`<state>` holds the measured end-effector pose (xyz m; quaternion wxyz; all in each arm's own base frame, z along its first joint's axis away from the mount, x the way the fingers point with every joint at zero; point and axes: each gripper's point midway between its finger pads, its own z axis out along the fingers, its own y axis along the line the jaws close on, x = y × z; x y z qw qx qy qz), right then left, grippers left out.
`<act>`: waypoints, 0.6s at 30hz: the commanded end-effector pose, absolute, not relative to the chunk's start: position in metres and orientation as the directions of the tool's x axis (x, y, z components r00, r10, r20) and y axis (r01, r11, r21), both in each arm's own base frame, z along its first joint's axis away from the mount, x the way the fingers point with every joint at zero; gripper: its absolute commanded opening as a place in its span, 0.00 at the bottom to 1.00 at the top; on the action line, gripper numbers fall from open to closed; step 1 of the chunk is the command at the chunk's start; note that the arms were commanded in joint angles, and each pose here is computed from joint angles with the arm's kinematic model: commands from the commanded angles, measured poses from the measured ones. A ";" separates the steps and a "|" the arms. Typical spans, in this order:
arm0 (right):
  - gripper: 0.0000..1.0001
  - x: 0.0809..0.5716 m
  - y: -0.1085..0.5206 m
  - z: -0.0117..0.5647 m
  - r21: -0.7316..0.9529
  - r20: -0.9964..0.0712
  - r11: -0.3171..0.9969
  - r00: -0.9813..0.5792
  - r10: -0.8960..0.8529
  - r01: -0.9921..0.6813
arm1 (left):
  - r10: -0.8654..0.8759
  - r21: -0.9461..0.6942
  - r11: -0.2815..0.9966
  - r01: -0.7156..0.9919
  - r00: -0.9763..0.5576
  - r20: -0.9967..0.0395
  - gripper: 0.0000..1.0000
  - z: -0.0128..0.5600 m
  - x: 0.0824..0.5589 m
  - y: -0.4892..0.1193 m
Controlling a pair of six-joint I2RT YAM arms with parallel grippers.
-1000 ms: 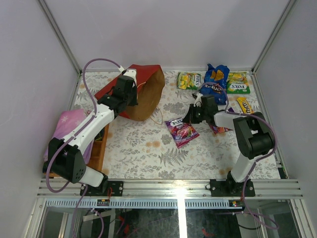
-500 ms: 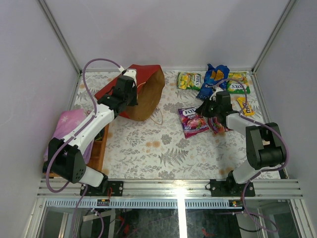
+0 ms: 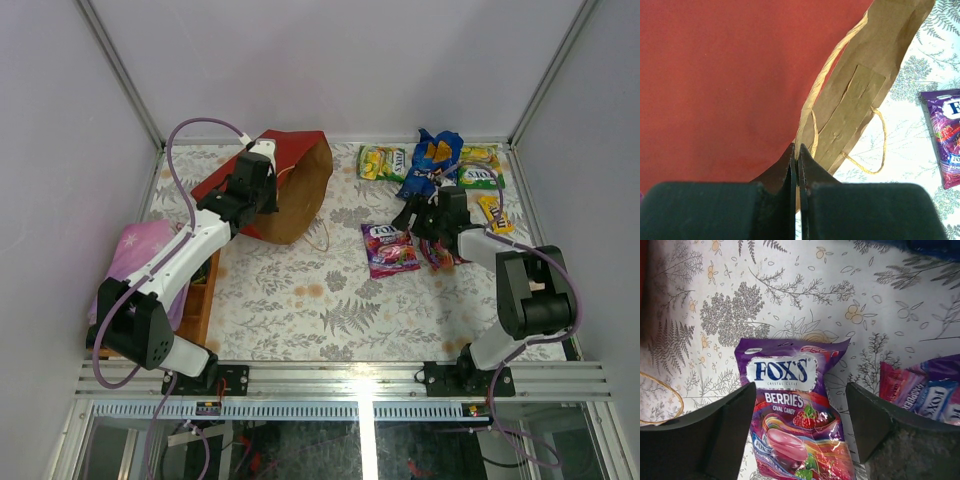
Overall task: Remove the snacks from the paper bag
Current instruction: Place the snack at the center of the board.
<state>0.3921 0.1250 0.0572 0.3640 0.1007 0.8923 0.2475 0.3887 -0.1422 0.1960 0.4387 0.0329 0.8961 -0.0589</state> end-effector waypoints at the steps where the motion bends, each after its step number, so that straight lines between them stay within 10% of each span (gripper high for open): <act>1: 0.82 0.415 0.108 0.112 0.418 -0.736 0.908 -0.599 0.317 -0.033 | -0.008 -0.094 0.989 0.111 -0.607 -0.795 0.00 0.202 0.393 -0.144; 18: 0.86 0.376 0.143 0.071 0.034 -0.699 0.976 -0.703 -0.131 -0.216 | -0.006 -0.108 0.986 0.126 -0.624 -0.781 0.00 0.196 0.394 -0.150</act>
